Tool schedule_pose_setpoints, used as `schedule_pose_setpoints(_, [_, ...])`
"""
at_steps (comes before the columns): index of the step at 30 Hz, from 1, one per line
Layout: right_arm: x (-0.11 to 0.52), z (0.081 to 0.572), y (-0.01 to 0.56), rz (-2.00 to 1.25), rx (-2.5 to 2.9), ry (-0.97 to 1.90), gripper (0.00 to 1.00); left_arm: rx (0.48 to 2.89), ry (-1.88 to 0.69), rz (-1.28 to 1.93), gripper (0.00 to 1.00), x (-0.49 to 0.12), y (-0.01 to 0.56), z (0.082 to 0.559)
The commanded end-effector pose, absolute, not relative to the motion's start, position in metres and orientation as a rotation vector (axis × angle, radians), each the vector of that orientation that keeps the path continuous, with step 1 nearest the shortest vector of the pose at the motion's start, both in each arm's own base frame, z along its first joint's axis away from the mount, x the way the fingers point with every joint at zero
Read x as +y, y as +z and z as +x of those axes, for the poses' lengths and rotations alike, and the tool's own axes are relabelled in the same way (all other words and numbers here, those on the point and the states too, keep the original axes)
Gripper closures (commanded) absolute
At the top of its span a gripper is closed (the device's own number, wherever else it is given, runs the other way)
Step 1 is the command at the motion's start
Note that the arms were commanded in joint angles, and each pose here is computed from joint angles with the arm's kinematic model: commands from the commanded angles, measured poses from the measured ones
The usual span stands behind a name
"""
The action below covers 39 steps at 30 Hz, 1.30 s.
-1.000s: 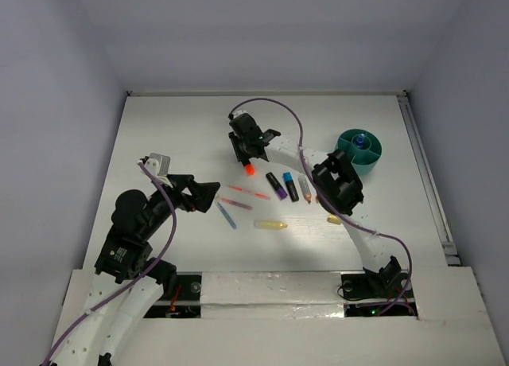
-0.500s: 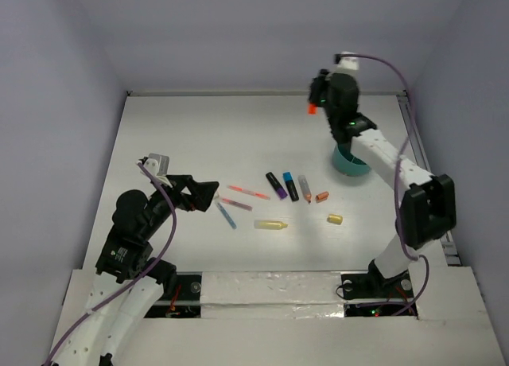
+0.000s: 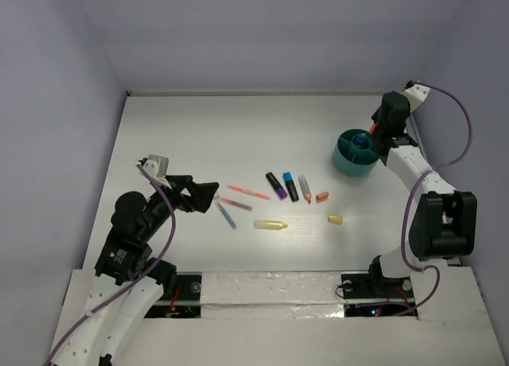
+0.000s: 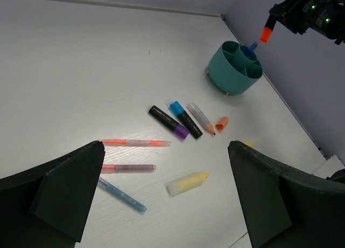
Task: Sort the stationery into containers
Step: Place the pen in the storage box.
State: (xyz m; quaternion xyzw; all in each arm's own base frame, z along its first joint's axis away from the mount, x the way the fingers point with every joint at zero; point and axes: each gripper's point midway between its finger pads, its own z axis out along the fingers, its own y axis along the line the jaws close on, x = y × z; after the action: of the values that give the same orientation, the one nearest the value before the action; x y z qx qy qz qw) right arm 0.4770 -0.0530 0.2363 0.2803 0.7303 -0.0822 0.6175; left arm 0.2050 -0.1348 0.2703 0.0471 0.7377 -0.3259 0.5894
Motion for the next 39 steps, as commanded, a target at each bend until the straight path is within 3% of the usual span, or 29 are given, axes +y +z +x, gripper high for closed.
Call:
schedule_pose_setpoints(1, [-0.084, 0.459, 0.281, 0.772, 1.503, -0.243, 0.88, 1.653, -0.786, 0.133, 0.01, -0.139, 0.285, 0.203])
schedule_pose_setpoints(17, [-0.083, 0.405, 0.228, 0.817, 1.504, -0.204, 0.89, 1.647, -0.802, 0.150, 0.01, -0.142, 0.287, 0.199])
schedule_pose_setpoints(39, [-0.073, 0.417, 0.198, 0.837, 1.520, -0.168, 0.90, 1.654, -0.804, 0.152, 0.01, -0.143, 0.285, 0.200])
